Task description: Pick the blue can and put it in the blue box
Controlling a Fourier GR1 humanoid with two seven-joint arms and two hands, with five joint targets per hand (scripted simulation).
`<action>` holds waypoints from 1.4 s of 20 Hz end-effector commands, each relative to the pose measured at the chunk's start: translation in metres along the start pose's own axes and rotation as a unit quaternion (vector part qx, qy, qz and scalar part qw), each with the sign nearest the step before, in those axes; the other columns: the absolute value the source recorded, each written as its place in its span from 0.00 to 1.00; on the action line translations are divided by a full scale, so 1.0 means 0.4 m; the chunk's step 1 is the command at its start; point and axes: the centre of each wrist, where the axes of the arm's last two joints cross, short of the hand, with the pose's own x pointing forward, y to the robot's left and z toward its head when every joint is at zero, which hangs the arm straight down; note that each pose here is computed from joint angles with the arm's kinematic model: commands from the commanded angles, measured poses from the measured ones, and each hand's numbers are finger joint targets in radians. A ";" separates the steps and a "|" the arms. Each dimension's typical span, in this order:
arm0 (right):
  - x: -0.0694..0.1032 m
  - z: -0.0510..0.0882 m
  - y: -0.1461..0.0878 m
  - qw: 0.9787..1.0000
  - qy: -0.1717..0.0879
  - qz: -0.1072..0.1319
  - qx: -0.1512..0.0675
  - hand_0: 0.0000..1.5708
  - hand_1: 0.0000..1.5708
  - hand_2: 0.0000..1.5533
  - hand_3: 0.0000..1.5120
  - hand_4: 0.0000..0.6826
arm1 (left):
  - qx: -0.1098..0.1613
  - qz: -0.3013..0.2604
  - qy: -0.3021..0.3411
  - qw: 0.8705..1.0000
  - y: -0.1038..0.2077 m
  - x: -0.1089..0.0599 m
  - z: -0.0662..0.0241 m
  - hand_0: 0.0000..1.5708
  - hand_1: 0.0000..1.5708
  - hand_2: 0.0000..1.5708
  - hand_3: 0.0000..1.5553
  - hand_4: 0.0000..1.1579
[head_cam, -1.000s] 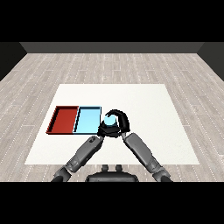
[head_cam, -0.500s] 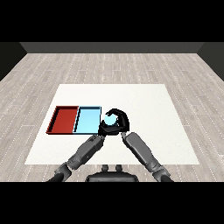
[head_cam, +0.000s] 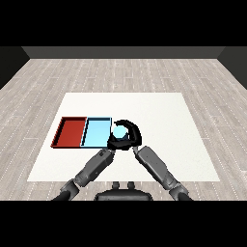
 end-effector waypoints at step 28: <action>0.027 0.123 -0.331 0.983 -0.070 -0.087 -0.145 0.00 0.00 0.00 0.00 0.00 | 0.105 -0.158 -0.023 0.982 0.261 0.089 -0.098 1.00 1.00 1.00 0.98 1.00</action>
